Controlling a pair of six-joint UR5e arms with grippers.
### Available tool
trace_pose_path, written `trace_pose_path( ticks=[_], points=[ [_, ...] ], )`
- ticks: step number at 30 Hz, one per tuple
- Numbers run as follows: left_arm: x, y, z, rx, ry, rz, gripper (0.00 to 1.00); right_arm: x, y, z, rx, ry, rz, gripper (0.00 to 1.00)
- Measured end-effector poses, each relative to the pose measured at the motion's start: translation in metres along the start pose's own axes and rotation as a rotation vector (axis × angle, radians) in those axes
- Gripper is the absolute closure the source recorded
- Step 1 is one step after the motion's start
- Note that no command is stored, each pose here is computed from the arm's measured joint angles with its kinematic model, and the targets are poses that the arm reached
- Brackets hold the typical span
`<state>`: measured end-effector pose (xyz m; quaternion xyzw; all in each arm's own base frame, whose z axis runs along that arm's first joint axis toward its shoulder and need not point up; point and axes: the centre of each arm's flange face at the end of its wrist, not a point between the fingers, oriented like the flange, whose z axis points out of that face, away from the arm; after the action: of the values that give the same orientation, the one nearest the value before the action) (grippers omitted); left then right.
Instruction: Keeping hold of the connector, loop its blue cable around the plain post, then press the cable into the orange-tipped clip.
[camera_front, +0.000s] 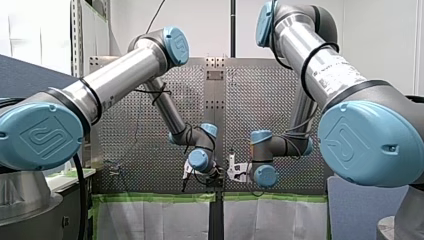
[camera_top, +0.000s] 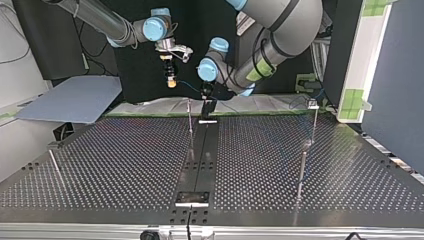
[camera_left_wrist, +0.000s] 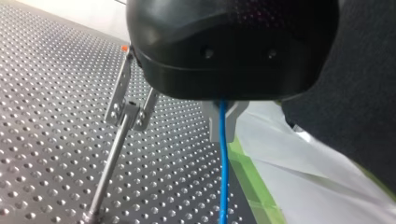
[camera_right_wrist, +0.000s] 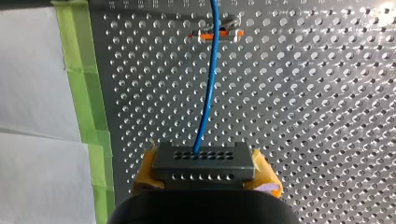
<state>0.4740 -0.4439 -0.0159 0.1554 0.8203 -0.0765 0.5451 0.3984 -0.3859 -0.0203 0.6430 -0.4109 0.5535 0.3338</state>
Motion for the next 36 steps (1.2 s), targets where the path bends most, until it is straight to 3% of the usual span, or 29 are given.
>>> trace_pose_path(
  ticks=[4,9,22,30,36],
  points=[
    [0.001,-0.007,-0.003,-0.021,-0.029,0.000,1.00,-0.009,0.002,-0.001,-0.011,-0.012,-0.010,0.98],
    [-0.001,-0.015,-0.004,-0.045,-0.070,-0.017,1.00,-0.026,0.005,0.002,-0.014,-0.015,-0.007,0.98],
    [-0.010,-0.031,-0.003,-0.050,-0.179,-0.087,1.00,-0.016,0.020,0.037,-0.040,-0.012,-0.015,0.98],
    [-0.015,-0.032,-0.002,-0.100,-0.232,-0.086,1.00,-0.012,0.030,0.045,-0.042,-0.004,-0.019,0.98],
    [-0.017,-0.033,-0.001,-0.111,-0.255,-0.096,1.00,-0.008,0.039,0.052,-0.042,0.006,-0.019,0.98]
  ],
)
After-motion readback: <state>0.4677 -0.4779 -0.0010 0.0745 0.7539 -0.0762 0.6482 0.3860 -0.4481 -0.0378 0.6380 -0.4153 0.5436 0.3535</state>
